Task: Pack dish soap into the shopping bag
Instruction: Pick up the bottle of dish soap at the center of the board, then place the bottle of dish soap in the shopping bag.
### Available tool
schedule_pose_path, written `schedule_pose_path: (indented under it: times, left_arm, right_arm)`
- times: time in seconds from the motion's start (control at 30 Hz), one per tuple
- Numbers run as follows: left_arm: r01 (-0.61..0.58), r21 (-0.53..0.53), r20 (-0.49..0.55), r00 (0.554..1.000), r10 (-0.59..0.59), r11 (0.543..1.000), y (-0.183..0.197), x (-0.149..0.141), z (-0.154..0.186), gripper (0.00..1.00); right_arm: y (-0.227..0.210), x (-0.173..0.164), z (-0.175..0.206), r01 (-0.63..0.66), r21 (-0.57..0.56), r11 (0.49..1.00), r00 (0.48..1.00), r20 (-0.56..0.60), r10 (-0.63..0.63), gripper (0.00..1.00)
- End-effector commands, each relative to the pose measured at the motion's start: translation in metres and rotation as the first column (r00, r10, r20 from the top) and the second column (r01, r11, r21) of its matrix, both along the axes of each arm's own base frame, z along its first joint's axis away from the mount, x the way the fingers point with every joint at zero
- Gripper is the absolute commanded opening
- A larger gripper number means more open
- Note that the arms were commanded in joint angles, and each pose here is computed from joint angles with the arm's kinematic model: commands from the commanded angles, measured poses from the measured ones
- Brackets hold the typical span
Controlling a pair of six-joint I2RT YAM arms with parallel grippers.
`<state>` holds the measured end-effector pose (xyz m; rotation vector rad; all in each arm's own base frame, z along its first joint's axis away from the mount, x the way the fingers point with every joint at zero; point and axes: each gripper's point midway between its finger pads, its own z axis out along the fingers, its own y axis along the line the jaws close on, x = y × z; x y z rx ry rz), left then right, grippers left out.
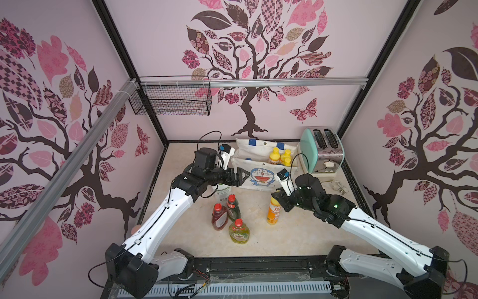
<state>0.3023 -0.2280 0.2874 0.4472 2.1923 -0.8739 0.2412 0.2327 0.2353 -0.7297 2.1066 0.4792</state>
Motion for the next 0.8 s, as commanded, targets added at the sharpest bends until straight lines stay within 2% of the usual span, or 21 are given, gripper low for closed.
schedule_pose_path:
  times: [0.0,0.77]
  left_arm:
    - [0.006,0.007,0.032,0.999,-0.007,1.000,0.002,-0.003,0.007,0.97]
    - [0.031,0.005,0.050,0.998,-0.031,1.000,0.001,-0.007,0.015,0.97]
  right_arm:
    - [0.000,0.014,0.049,0.046,0.049,0.998,0.994,0.101,-0.050,0.00]
    - [-0.007,0.047,0.142,0.184,0.021,0.983,0.964,0.190,-0.184,0.00]
